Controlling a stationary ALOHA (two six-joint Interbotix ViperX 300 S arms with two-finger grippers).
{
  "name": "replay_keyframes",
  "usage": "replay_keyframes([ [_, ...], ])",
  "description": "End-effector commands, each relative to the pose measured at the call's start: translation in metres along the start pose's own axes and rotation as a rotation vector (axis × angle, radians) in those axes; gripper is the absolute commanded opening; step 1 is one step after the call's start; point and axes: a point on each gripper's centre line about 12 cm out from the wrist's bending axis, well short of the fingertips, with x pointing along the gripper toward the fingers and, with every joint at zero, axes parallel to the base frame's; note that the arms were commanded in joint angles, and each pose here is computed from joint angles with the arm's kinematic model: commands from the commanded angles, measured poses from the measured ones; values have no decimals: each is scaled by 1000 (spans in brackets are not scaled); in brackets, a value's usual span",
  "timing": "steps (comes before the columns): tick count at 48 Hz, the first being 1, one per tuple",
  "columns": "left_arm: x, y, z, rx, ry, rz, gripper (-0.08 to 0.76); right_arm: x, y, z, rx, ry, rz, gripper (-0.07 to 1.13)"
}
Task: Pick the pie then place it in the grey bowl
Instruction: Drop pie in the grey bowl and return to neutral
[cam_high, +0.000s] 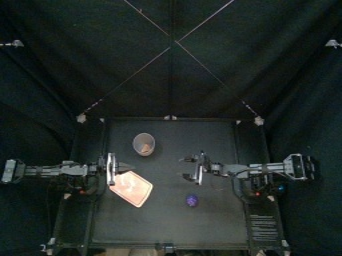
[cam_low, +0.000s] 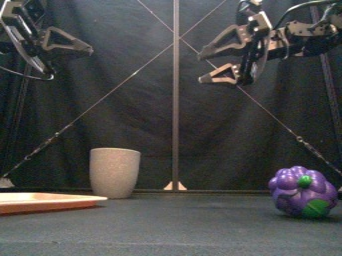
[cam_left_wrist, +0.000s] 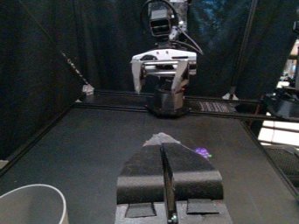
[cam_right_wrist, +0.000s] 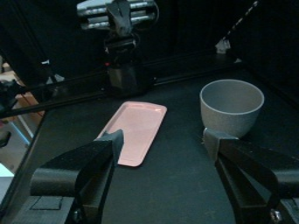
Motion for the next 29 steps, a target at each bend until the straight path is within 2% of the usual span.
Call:
replay_keyframes([
  [1,2,-1,6,-3,-21,-4,-1,-19,1,12,-1,-64,8,1030],
  [13,2,-1,6,-3,-20,-3,-1,-39,-1,12,5,-97,9,1030],
  [29,4,-1,15,-2,-43,-3,-1,-41,-2,11,2,-98,6,1030],
])
